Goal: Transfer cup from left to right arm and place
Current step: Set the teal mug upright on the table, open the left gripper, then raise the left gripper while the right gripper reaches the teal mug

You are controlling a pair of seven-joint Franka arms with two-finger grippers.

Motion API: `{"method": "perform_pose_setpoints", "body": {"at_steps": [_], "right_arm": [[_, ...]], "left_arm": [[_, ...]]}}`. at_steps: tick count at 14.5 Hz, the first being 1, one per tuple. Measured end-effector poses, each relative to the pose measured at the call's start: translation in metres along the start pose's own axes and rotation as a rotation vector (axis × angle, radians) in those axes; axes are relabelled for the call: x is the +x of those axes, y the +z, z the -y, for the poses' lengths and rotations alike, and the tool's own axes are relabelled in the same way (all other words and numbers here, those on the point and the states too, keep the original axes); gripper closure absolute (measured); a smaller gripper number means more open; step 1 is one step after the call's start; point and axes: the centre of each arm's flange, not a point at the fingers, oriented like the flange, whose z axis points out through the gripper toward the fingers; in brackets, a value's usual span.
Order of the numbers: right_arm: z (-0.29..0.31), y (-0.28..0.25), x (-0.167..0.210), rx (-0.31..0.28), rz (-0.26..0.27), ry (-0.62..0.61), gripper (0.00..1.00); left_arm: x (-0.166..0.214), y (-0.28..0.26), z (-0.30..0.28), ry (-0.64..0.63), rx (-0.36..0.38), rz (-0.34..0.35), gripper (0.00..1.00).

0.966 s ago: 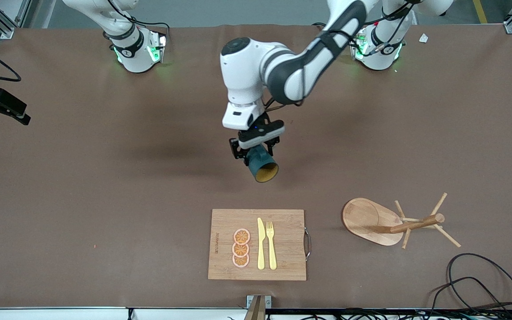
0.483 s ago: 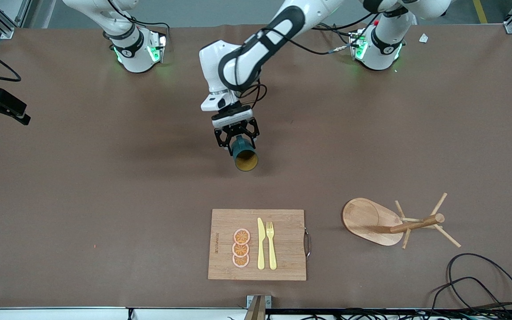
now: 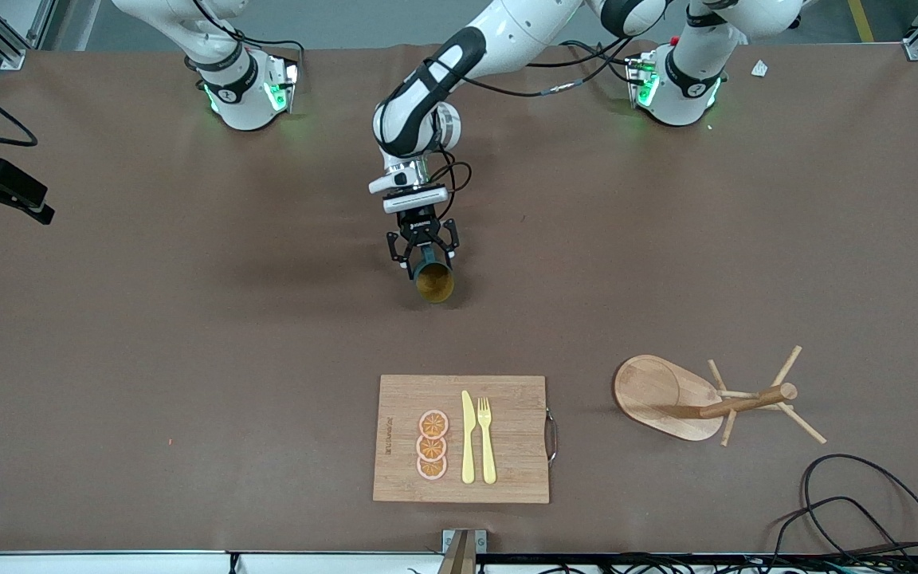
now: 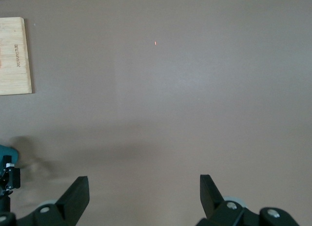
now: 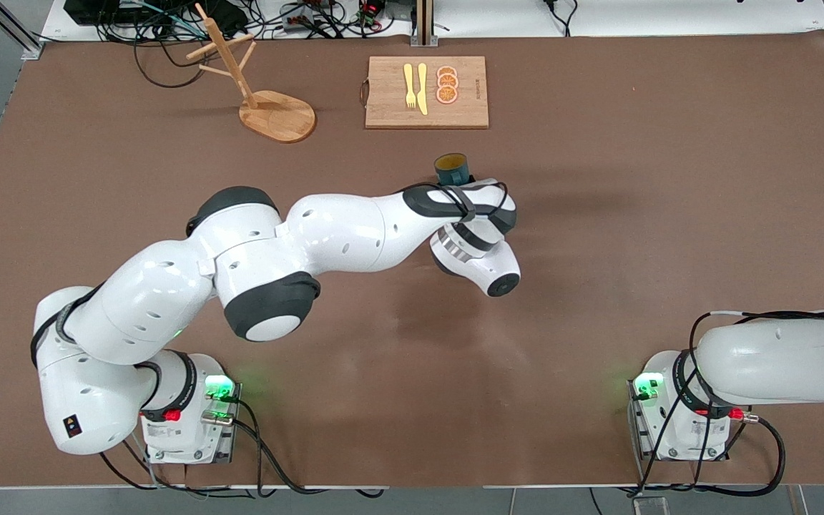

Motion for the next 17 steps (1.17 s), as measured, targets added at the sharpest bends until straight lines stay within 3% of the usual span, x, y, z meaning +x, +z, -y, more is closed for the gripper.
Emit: {"method": "perform_pose_setpoints", "body": {"at_steps": [5,7,9,13,15,17], "right_arm": [[0.000,0.000,0.000,0.000,0.000,0.000,0.00],[0.000,0.000,0.000,0.000,0.000,-0.002,0.00],[0.000,0.000,0.000,0.000,0.000,-0.003,0.00],[0.000,0.011,0.003,0.000,0.026,-0.054,0.00],[0.003,0.028,0.010,0.005,0.054,-0.070,0.00],[0.023,0.052,0.021,0.042,0.081,-0.093,0.00]], "left_arm": [[-0.012,0.000,0.002,0.043,-0.025,-0.045,0.17],[-0.024,-0.007,0.002,0.058,-0.038,-0.035,0.13],[-0.043,-0.021,0.002,0.079,-0.055,-0.022,0.02],[-0.058,-0.052,-0.003,0.051,-0.044,0.056,0.00],[-0.044,-0.072,-0.014,-0.001,-0.014,0.114,0.00],[-0.006,-0.095,-0.024,0.006,0.055,0.154,0.00]]}}
